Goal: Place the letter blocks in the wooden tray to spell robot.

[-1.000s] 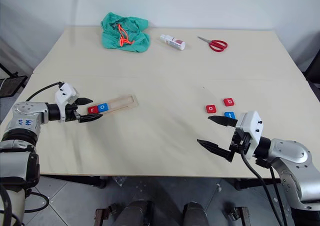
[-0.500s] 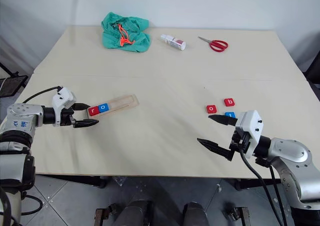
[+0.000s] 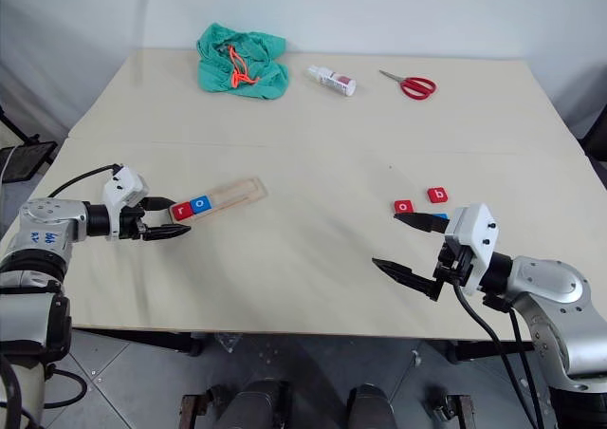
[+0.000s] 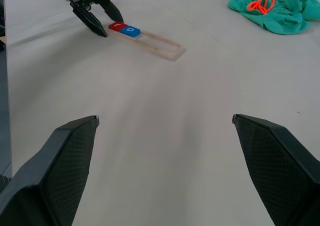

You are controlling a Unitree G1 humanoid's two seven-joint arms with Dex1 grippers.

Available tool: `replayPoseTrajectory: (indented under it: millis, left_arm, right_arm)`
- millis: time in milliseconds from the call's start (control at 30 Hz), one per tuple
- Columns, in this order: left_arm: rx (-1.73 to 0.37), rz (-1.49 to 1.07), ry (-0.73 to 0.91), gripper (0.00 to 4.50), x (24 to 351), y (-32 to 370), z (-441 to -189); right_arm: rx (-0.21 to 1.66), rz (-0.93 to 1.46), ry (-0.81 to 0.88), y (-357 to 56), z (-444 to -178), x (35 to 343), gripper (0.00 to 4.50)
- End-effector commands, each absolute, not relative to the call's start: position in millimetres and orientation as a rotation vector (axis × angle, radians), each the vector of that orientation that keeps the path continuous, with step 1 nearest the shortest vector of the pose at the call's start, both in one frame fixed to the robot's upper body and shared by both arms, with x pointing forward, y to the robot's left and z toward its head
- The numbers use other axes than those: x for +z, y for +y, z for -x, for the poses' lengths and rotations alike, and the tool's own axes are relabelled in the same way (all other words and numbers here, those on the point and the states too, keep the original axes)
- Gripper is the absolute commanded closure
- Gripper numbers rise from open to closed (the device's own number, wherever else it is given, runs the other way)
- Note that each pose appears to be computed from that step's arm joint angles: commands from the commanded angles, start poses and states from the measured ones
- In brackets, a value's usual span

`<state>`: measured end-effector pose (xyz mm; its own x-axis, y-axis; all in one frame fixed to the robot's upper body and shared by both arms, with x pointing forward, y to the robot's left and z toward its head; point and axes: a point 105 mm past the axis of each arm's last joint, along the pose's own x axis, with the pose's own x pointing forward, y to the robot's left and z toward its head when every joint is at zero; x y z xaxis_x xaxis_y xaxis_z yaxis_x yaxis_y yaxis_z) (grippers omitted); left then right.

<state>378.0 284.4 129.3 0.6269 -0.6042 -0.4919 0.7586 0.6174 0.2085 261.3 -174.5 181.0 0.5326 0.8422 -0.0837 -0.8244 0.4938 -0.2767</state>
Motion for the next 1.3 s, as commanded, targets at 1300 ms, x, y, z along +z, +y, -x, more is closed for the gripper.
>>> replayPoseTrajectory:
  millis: [1300]
  left_arm:
    - [-1.469, -0.496, 0.155, 1.08, 124.7, 42.5, -310.5]
  right_arm:
    - [1.162, 0.434, 0.125, -229.1, -247.0, 155.3, 0.0]
